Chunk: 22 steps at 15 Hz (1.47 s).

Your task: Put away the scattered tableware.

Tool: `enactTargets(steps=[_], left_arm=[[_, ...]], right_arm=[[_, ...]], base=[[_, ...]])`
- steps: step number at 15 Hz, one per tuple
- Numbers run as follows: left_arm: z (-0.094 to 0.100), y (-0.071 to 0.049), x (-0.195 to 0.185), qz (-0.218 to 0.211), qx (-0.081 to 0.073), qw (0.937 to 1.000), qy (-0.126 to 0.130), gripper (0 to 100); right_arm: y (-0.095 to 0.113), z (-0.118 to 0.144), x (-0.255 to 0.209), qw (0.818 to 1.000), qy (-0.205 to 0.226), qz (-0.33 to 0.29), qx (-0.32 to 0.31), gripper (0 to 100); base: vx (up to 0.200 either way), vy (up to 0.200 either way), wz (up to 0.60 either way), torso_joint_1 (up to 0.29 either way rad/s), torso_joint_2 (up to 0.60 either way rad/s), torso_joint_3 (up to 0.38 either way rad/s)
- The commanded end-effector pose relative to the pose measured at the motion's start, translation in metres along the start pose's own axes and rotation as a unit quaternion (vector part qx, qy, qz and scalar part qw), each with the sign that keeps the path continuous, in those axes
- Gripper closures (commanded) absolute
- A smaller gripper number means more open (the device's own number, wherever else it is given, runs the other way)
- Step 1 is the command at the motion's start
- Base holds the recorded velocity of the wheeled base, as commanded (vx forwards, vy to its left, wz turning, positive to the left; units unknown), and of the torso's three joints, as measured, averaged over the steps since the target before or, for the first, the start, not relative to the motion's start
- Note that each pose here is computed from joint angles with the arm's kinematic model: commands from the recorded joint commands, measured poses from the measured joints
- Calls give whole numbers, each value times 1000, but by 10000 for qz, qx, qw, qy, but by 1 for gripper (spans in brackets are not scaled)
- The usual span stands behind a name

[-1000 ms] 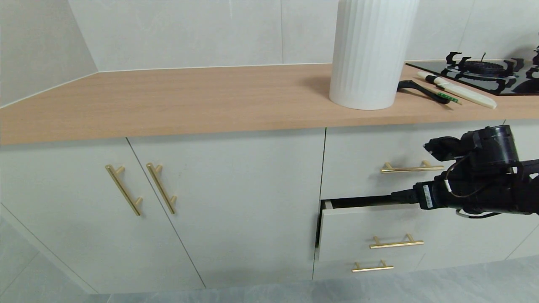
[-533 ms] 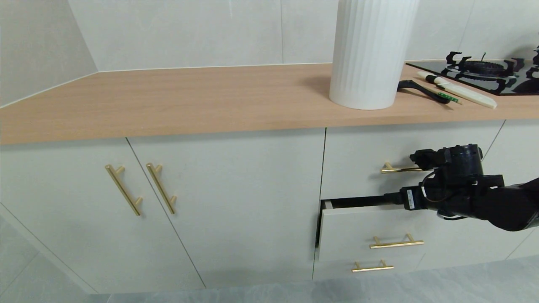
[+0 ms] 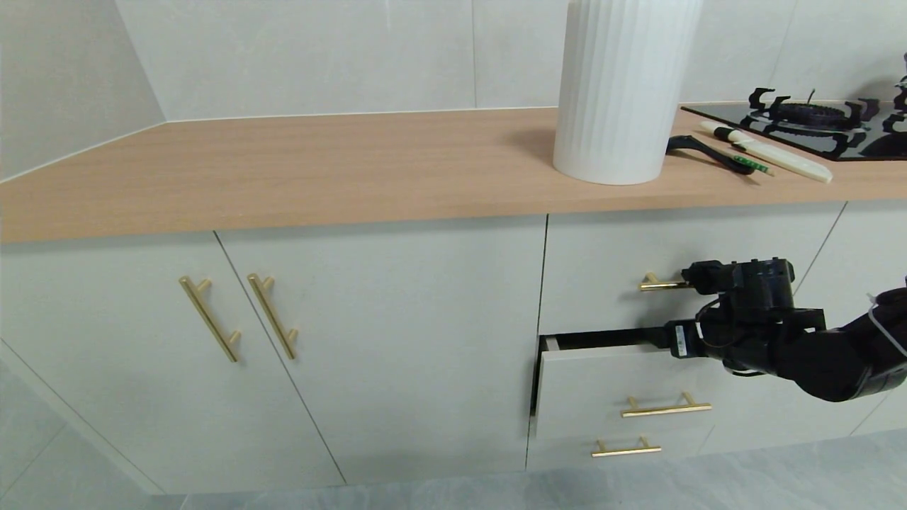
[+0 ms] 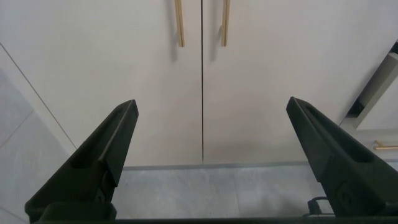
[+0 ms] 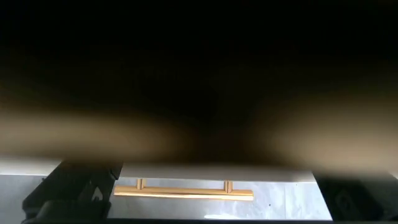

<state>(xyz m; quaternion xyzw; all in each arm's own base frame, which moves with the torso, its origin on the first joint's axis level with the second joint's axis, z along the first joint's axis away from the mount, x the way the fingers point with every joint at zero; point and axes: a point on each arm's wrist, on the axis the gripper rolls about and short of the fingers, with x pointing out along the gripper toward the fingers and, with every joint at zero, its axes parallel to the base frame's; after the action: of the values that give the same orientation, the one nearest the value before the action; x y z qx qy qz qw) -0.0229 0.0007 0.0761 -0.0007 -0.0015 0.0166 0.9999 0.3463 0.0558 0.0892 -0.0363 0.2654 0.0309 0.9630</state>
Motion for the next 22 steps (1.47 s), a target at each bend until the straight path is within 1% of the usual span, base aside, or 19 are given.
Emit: enactTargets(steps=[1, 7, 11, 14, 15, 17, 18, 19, 21, 22], left_arm=[[0, 0, 0, 3, -1, 10000, 7, 0], [0, 0, 0, 3, -1, 10000, 7, 0], [0, 0, 0, 3, -1, 10000, 7, 0], [0, 0, 0, 3, -9, 10000, 7, 0], [0, 0, 0, 3, -1, 10000, 7, 0], [0, 0, 0, 3, -1, 10000, 7, 0], [0, 0, 0, 3, -1, 10000, 7, 0], [0, 0, 0, 3, -1, 10000, 7, 0], [0, 0, 0, 3, -1, 10000, 7, 0], [0, 0, 0, 3, -1, 10000, 7, 0]], right_arm=[[0, -6, 1, 9999, 95, 3, -38, 0], [0, -5, -17, 9997, 139, 64, -204, 0], [-1, -6, -26, 9984, 473, 89, -305, 0], [-1, -4, -47, 9950, 889, 137, -432, 0], [1, 0, -61, 9928, 1065, 262, -481, 0], [6, 5, -91, 9822, 1678, 571, -617, 0], [7, 8, -105, 9734, 2067, 655, -747, 0], [9, 11, -117, 9659, 2351, 709, -826, 0], [10, 15, -127, 9627, 2458, 736, -863, 0], [9, 17, -131, 9641, 2407, 734, -851, 0]], base=[[0, 0, 0, 0, 0, 0], [0, 0, 0, 0, 0, 0], [0, 0, 0, 0, 0, 0], [0, 0, 0, 0, 0, 0], [0, 0, 0, 0, 0, 0], [0, 0, 0, 0, 0, 0], [0, 0, 0, 0, 0, 0], [0, 0, 0, 0, 0, 0], [0, 0, 0, 0, 0, 0], [0, 0, 0, 0, 0, 0]])
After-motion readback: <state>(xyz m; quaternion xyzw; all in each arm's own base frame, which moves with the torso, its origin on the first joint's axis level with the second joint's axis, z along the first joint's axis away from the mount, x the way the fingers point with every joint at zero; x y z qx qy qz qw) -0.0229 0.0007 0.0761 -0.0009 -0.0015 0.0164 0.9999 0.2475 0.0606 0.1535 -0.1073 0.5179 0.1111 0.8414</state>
